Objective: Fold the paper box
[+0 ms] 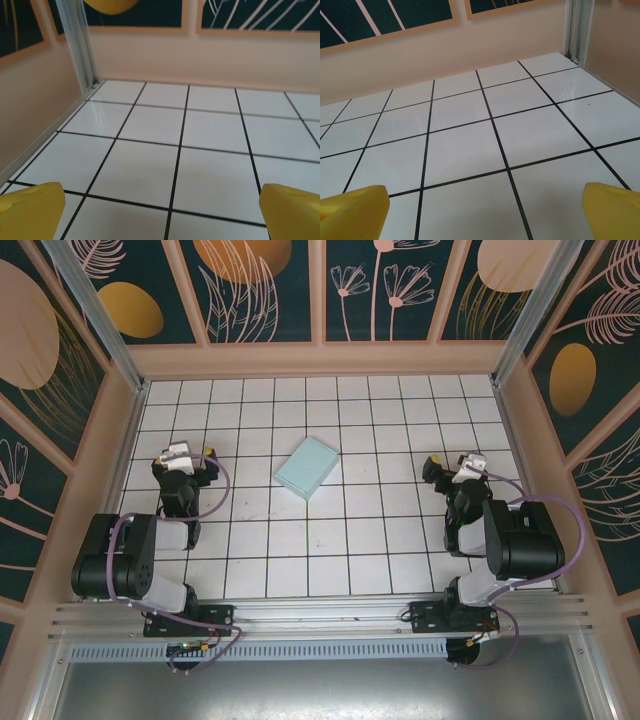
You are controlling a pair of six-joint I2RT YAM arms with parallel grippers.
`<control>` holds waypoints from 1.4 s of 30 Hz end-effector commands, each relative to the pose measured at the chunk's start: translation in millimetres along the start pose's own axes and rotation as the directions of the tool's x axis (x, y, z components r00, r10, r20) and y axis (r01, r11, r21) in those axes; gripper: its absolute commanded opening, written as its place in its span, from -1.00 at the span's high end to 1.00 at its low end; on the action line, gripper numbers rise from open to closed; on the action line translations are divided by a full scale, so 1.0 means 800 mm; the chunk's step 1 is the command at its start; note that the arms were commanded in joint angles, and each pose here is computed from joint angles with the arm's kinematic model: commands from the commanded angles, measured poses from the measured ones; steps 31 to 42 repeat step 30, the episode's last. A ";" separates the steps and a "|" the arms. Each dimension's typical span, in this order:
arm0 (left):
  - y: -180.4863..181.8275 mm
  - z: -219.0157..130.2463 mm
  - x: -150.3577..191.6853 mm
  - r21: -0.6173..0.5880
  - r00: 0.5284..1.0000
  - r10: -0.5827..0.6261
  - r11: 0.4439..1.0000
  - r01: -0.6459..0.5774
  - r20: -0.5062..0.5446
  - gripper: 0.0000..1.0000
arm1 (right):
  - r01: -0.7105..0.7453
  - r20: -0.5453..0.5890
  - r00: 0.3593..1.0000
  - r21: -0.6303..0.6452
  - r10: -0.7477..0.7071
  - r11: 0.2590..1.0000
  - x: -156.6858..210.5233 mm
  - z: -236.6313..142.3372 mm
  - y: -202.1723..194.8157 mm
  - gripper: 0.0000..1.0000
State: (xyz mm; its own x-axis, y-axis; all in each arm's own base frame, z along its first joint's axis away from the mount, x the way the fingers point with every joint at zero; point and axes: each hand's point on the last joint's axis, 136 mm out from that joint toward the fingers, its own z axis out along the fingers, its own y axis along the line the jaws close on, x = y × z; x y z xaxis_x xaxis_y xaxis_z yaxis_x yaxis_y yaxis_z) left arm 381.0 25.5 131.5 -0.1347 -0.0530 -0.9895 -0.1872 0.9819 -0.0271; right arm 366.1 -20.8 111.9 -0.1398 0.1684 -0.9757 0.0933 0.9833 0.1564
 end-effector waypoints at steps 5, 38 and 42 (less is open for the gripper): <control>0.008 -0.010 -0.005 -0.016 0.997 -0.047 0.999 0.048 0.056 -0.98 | 0.022 0.055 0.998 -0.013 -0.022 1.000 -0.020 0.004 0.005 -0.98; 0.008 -0.010 -0.005 -0.015 0.997 -0.047 0.999 0.047 0.057 -0.98 | 0.034 0.053 0.998 -0.013 -0.034 0.999 -0.019 0.005 0.008 -0.98; 0.008 -0.010 -0.005 -0.015 0.997 -0.047 0.999 0.047 0.057 -0.98 | 0.034 0.053 0.998 -0.013 -0.034 0.999 -0.019 0.005 0.008 -0.98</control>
